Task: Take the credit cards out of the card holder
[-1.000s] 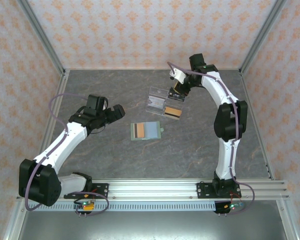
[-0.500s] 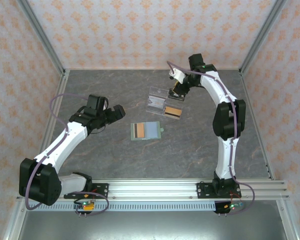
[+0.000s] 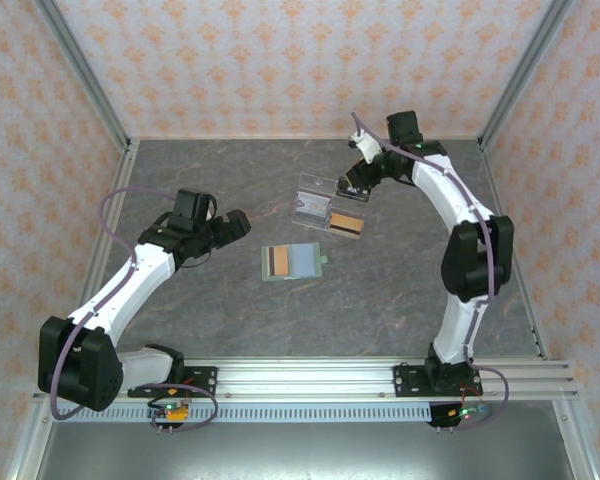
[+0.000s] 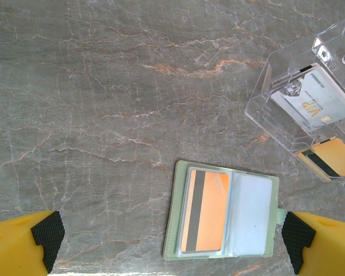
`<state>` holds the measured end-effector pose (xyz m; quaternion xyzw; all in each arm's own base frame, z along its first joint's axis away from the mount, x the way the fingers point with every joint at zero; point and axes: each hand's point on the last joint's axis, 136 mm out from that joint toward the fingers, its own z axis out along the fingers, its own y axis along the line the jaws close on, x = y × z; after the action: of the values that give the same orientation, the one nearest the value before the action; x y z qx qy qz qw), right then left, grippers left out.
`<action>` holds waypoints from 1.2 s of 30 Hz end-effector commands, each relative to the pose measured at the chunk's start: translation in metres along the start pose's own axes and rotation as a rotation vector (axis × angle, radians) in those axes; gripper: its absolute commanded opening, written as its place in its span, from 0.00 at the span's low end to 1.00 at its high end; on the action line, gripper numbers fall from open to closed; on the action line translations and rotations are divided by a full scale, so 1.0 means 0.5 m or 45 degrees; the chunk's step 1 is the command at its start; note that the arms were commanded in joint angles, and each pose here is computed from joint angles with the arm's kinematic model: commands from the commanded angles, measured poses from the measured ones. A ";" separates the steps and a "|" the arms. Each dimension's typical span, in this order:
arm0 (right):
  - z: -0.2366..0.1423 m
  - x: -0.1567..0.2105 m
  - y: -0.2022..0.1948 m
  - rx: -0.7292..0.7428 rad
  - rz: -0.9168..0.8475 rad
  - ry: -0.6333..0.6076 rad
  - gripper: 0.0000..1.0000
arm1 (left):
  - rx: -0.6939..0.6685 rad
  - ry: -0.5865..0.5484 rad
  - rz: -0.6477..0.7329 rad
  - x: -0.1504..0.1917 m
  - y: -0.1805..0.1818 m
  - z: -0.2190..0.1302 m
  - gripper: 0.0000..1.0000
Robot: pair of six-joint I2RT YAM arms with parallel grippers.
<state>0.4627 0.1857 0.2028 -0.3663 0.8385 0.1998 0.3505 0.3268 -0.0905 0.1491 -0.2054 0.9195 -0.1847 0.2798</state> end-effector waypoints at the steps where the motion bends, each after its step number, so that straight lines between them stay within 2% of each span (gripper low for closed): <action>1: -0.039 -0.068 0.029 0.059 0.255 -0.202 0.42 | -0.032 0.019 0.004 0.010 0.018 0.017 1.00; 4: -0.052 -0.068 0.106 -0.053 0.345 -0.279 0.51 | -0.017 0.036 -0.001 0.017 0.017 0.026 1.00; 7: -0.054 -0.057 0.161 -0.059 0.464 -0.305 0.58 | 0.003 0.055 0.001 0.021 0.011 0.030 1.00; 11: -0.024 -0.025 0.220 -0.073 0.670 -0.221 0.61 | 0.004 0.063 0.008 0.025 0.012 0.032 1.00; 13: 0.005 0.003 0.234 -0.014 0.780 -0.176 0.61 | 0.014 0.068 0.007 0.026 0.010 0.034 1.00; 17: 0.072 0.058 0.292 -0.027 0.949 -0.100 0.61 | 0.039 0.083 -0.003 0.033 0.006 0.042 1.00; 24: 0.198 0.117 0.373 -0.116 1.162 0.116 0.55 | 0.070 0.142 -0.030 0.048 -0.001 0.064 1.00; 28: 0.245 0.142 0.374 -0.103 1.270 0.151 0.51 | 0.074 0.178 -0.057 0.059 -0.003 0.078 1.00; 36: 0.291 0.160 0.366 -0.072 1.292 0.210 0.37 | 0.066 0.263 -0.058 0.088 -0.027 0.117 1.00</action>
<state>0.3365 0.3412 0.0499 0.0573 0.9379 0.3213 0.1179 0.3241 -0.1236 0.0856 -0.2022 0.9369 -0.2188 0.1828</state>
